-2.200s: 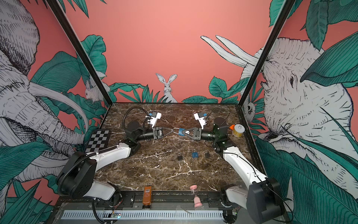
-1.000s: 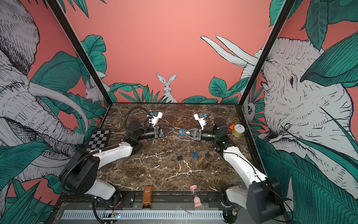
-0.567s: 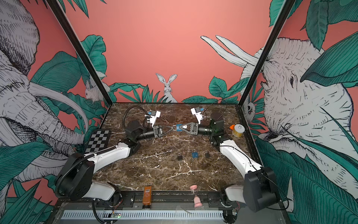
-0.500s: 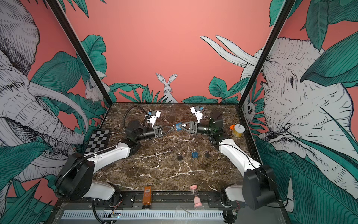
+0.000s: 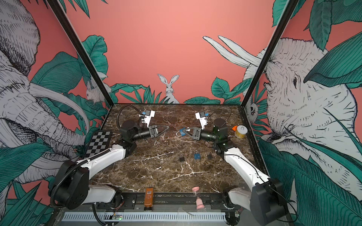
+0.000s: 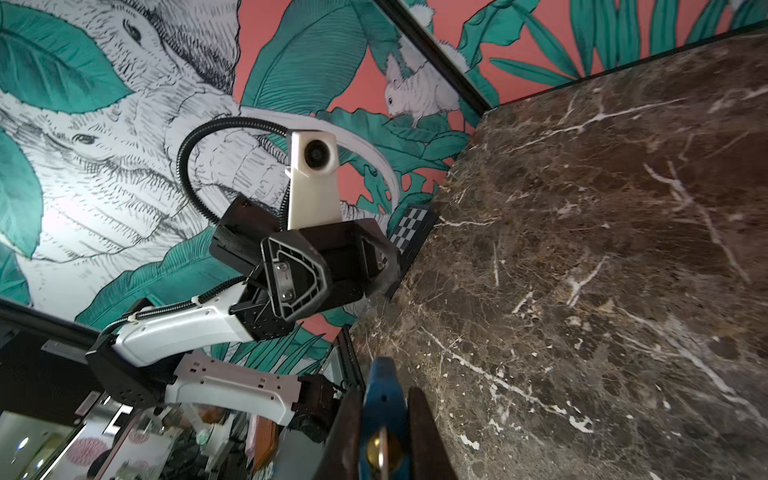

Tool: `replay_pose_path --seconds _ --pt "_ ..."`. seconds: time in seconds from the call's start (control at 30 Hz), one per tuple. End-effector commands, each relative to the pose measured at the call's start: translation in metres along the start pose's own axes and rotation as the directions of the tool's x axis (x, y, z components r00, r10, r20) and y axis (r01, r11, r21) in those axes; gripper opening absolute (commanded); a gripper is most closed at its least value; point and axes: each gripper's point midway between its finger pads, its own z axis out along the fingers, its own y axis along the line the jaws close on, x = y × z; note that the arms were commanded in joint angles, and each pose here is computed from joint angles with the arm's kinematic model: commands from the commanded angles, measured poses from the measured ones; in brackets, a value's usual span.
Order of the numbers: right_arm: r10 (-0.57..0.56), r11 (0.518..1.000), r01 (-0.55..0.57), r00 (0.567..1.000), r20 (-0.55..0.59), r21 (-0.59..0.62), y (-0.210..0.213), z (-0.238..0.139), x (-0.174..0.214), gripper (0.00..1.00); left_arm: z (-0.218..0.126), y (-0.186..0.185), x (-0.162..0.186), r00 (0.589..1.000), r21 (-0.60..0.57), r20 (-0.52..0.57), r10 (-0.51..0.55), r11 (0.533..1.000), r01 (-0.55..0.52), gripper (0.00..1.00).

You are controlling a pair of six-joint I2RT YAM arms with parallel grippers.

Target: Lock with the key

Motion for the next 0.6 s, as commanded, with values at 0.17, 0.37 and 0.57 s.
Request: replay_pose_path --seconds 0.17,0.37,0.57 --pt "0.008 0.999 -0.017 0.963 0.269 0.031 0.005 -0.023 -0.026 0.0 0.011 -0.027 -0.017 0.993 0.194 0.115 0.006 0.98 -0.029 0.56" --pt "0.02 0.999 -0.01 0.966 0.259 -0.04 0.019 -0.017 -0.024 0.0 0.04 -0.034 0.005 1.0 0.257 0.011 -0.011 0.966 0.007 0.57" --pt "0.002 0.997 0.016 0.972 0.233 -0.075 0.028 -0.007 -0.02 0.0 0.058 -0.046 0.015 0.999 0.313 -0.048 -0.009 0.95 0.023 0.55"
